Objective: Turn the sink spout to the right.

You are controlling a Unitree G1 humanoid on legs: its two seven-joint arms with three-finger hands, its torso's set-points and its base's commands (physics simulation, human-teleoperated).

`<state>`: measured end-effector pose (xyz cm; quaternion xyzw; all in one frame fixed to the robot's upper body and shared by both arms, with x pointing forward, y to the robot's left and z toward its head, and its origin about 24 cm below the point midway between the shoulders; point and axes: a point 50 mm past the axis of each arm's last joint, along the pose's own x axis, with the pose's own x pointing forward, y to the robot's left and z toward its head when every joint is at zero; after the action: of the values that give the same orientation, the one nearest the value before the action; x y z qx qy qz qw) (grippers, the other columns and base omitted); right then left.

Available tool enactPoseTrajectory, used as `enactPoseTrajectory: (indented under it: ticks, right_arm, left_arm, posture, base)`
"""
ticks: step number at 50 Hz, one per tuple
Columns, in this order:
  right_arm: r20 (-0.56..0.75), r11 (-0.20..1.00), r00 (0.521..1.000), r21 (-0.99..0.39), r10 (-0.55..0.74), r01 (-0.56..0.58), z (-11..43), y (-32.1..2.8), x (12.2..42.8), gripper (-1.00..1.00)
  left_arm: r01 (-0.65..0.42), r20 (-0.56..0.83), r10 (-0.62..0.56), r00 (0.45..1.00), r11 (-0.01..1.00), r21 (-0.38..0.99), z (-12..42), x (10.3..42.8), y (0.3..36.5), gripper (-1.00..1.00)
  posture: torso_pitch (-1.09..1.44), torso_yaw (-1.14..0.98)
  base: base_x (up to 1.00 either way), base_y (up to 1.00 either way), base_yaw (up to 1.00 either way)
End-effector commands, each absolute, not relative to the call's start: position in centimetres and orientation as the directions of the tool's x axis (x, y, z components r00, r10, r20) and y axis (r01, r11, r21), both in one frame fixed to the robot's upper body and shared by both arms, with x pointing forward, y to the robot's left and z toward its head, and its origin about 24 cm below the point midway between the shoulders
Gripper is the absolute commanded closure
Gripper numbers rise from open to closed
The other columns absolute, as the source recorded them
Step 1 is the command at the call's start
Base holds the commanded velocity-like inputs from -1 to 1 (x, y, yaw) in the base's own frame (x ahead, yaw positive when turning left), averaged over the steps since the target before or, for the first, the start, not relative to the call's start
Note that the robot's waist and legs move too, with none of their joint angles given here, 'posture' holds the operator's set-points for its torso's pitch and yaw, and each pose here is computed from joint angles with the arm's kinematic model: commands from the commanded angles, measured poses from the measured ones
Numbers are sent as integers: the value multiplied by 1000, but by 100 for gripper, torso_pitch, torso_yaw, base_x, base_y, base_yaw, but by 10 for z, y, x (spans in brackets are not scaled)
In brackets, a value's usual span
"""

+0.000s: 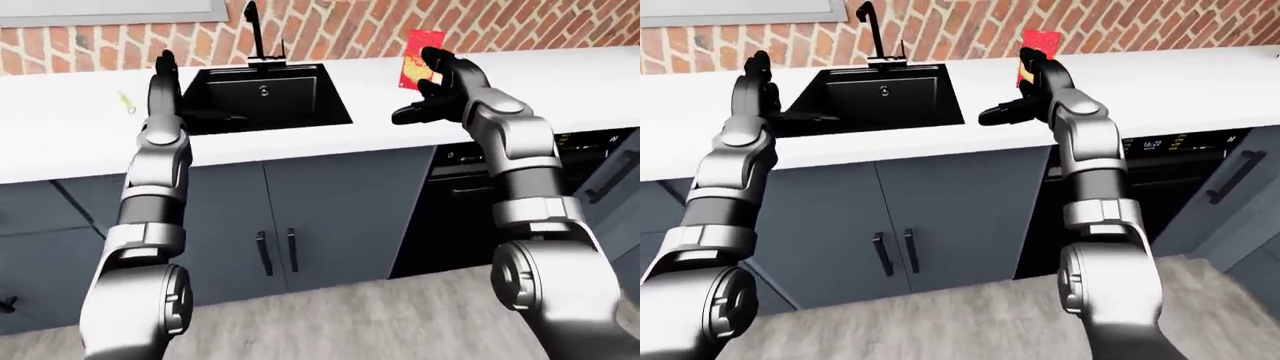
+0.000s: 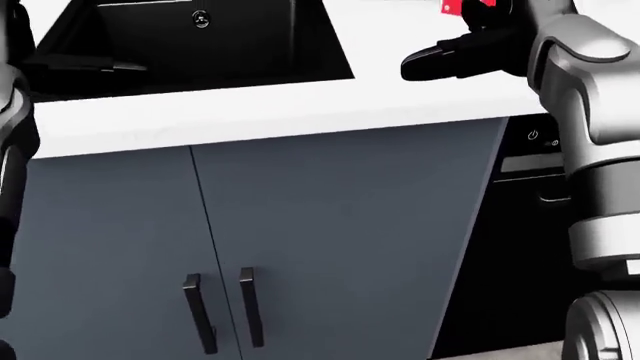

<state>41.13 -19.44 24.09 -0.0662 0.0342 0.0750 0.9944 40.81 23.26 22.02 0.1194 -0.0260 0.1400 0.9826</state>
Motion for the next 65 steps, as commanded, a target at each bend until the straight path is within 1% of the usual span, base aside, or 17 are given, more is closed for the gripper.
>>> enactPoseTrajectory:
  ticks: [1, 22, 26, 34, 56, 65]
  right_arm:
    - [40, 974, 984, -151, 176, -168, 273, -187, 409, -100]
    - [39, 973, 982, -145, 187, -180, 272, -186, 407, -100]
    - [36, 973, 981, -140, 189, -182, 268, -187, 408, -100]
    - [32, 972, 980, -139, 195, -189, 265, -184, 409, -100]
    - [40, 968, 978, -154, 204, -196, 283, -179, 409, -100]
    - [46, 961, 972, -169, 230, -219, 296, -165, 413, -100]
  left_arm:
    - [-323, 211, 281, 936, 924, 205, 255, 404, 237, -100]
    - [-326, 208, 286, 935, 925, 197, 256, 405, 237, -100]
    - [-321, 202, 280, 938, 923, 210, 249, 406, 235, -100]
    - [-323, 209, 282, 937, 924, 203, 256, 405, 238, -100]
    - [-329, 212, 287, 934, 923, 200, 259, 405, 239, -100]
    - [-336, 216, 293, 931, 920, 204, 263, 405, 241, -100]
  posture:
    - [0, 0]
    - [0, 0]
    - [0, 0]
    - [0, 0]
    - [0, 0]
    - [0, 0]
  base:
    - [24, 0, 0]
    - [24, 0, 0]
    - [26, 0, 0]
    - [27, 0, 0]
    - [33, 0, 0]
    - [36, 0, 0]
